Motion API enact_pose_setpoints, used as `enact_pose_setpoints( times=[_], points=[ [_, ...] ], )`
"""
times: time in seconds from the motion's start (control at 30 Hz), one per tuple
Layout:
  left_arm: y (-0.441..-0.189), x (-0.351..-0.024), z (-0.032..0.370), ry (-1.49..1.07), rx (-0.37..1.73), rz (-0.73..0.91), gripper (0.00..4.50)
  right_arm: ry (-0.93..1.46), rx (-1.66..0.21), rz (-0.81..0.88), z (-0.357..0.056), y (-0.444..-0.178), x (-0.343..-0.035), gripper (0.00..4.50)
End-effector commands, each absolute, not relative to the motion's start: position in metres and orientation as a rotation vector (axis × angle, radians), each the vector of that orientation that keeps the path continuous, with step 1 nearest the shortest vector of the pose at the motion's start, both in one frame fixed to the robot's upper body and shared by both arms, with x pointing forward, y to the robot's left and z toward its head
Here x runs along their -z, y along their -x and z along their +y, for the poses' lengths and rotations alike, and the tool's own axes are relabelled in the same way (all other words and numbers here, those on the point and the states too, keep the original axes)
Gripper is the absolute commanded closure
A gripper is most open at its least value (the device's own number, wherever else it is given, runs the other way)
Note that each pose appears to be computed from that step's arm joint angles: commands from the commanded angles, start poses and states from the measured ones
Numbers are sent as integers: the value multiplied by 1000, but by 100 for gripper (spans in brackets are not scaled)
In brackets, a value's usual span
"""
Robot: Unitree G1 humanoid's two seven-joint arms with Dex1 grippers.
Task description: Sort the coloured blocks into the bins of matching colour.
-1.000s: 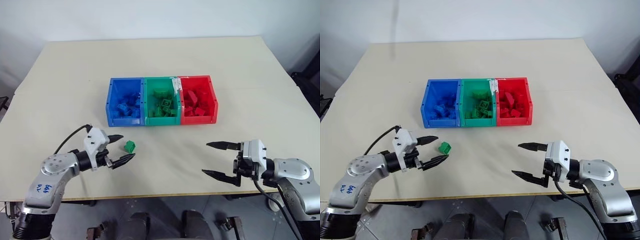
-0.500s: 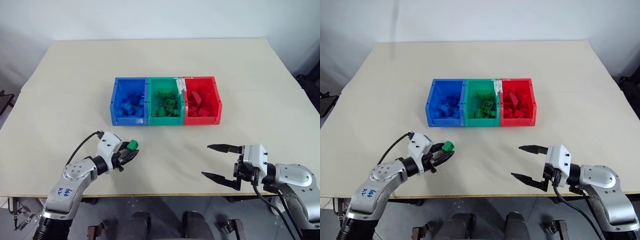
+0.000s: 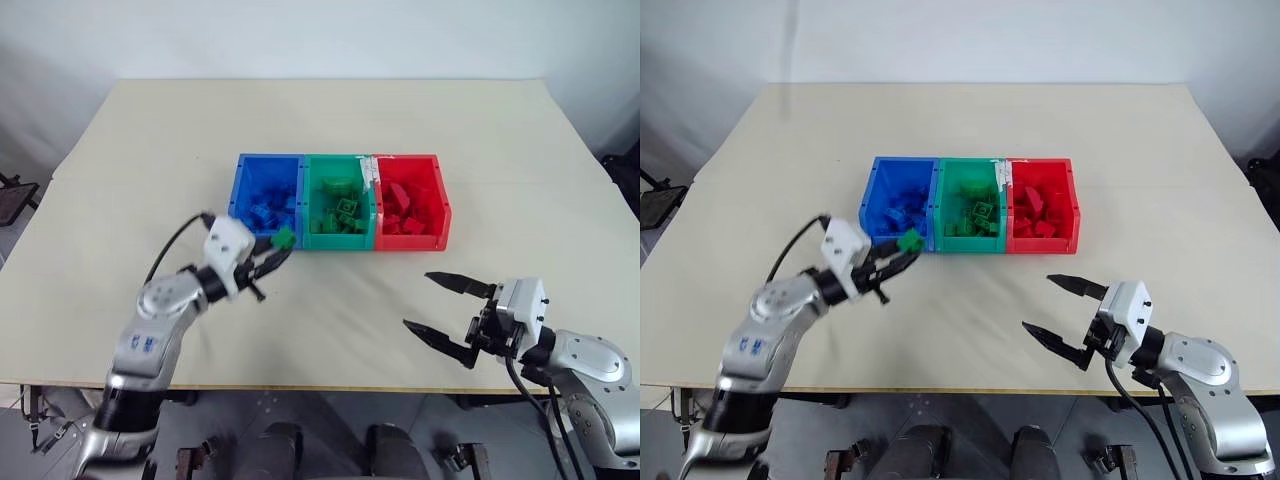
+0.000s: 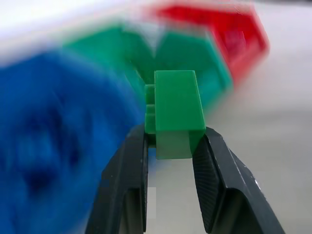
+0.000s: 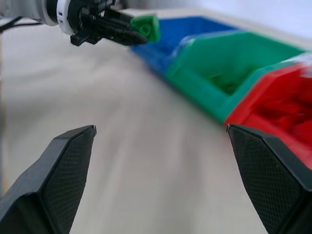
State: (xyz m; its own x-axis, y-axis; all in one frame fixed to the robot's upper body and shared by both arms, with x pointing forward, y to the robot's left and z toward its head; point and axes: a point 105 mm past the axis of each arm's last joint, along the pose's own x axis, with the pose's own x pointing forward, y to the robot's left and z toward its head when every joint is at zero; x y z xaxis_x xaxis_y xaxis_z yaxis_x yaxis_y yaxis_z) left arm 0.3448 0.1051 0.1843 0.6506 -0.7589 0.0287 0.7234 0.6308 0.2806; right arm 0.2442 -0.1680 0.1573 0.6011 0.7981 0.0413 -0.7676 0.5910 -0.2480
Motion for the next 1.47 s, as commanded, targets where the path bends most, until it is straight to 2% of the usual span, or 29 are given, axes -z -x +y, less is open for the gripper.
enact_pose_setpoints(
  times=[0.03, 0.2, 0.33, 0.53, 0.63, 0.7, 0.83, 0.9, 1.1, 1.27, 1.47],
  points=[
    [-364, -194, 80, -287, 908, -175, 359, 211, -817, -215, -175, -243, -171, 0],
    [-400, -206, 36, -345, 961, -140, 359, 197, -724, -246, -180, -237, -177, 0],
    [-411, -214, 30, -360, 955, -151, 359, 197, -684, -251, -183, -233, -178, 0],
    [-408, -216, 42, -364, 946, -180, 163, 205, -666, -250, -185, -231, -178, 0],
    [-408, -211, 60, -374, 917, -154, 64, 208, -672, -251, -186, -233, -178, 0],
    [-399, -215, 83, -351, 905, -186, 7, 211, -695, -252, -185, -239, -179, 0],
    [-378, -217, 110, -322, 949, -187, 3, 217, -739, -250, -183, -244, -179, 0],
    [-357, -209, 144, -376, 980, -177, 3, 237, -802, -229, -180, -247, -176, 0],
    [-313, -177, 219, -452, 926, -7, 3, 323, -966, -159, -181, -252, -168, 0],
    [-285, -160, 248, -485, 875, 52, 3, 366, -1025, -148, -185, -262, -168, 0],
    [-271, -151, 255, -455, 838, 67, 3, 369, -1043, -151, -186, -267, -168, 0]
  ],
)
